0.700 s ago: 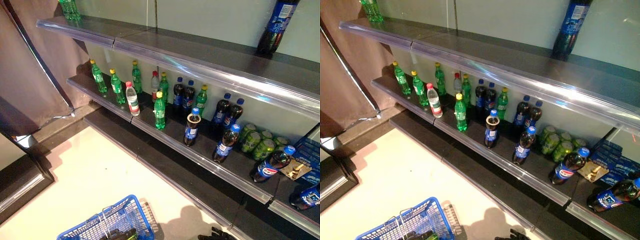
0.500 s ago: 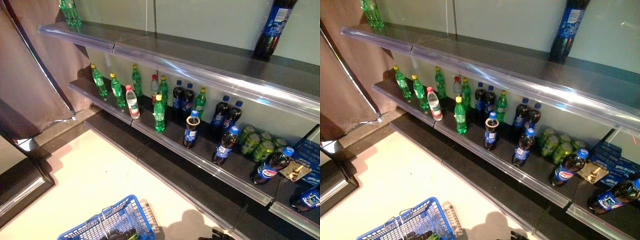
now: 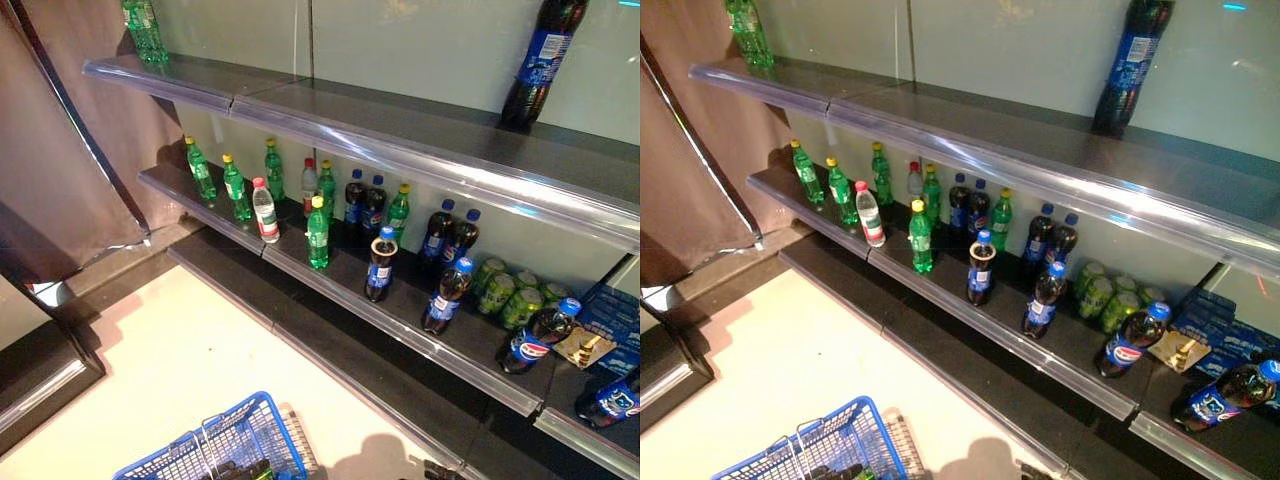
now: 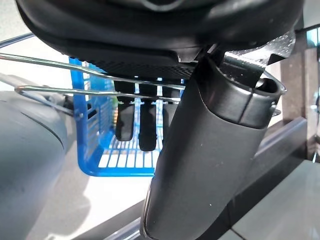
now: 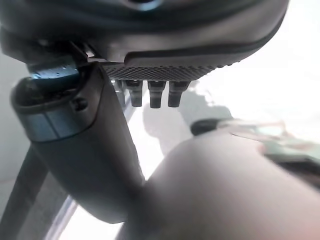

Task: Pick up the drink and place into the basket.

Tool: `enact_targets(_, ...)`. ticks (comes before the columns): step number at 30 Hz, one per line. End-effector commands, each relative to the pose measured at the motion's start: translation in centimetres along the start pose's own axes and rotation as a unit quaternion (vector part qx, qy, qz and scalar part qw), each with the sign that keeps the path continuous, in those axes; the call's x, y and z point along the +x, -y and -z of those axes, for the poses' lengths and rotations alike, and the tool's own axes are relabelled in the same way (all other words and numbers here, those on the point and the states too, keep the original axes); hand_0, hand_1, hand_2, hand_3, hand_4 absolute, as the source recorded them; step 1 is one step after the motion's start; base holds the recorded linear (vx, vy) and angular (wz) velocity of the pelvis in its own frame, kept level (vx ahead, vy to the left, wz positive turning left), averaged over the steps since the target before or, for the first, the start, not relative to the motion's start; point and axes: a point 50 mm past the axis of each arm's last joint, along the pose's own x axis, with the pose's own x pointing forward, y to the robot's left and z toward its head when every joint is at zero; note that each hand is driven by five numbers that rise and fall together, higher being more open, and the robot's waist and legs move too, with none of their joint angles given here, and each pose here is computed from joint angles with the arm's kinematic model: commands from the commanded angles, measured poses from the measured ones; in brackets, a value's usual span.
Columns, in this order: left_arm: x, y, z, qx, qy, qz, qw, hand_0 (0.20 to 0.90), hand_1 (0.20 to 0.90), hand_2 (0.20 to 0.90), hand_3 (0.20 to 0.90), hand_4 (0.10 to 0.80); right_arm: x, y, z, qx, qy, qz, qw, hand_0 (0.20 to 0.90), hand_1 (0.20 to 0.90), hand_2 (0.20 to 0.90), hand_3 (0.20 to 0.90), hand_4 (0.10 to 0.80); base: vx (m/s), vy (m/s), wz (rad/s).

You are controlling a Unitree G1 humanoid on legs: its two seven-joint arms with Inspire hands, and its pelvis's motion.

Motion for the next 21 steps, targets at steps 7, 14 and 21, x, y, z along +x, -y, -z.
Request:
enact_targets(7, 0.6, 5.9, -6.4, -0.017, 0.125, 0.116, 0.985, 0.3, 0.3, 0.3, 0.2, 0.1, -2.8, -2.5, -14.6, -0.132, 0.33, -0.054, 0.933, 0.9, 0.9, 0.9, 0.9, 0.8, -0.02, -0.047, 0.01)
enact_targets(14, 0.3, 5.0, -5.8, -0.009, 0.123, 0.109, 0.986, 0.3, 0.3, 0.3, 0.2, 0.1, -9.1, -2.8, -21.2, -0.186, 0.521, -0.077, 0.829, 0.9, 0.9, 0.9, 0.9, 0.8, 0.006, -0.016, 0.02)
enact_targets(21, 0.1, 4.5, -5.0, -0.021, 0.115, 0.1, 0.988, 0.3, 0.3, 0.3, 0.2, 0.1, -16.6, -0.5, -26.3, -0.133, 0.691, -0.014, 0.711, 0.9, 0.9, 0.9, 0.9, 0.8, 0.017, -0.005, 0.02)
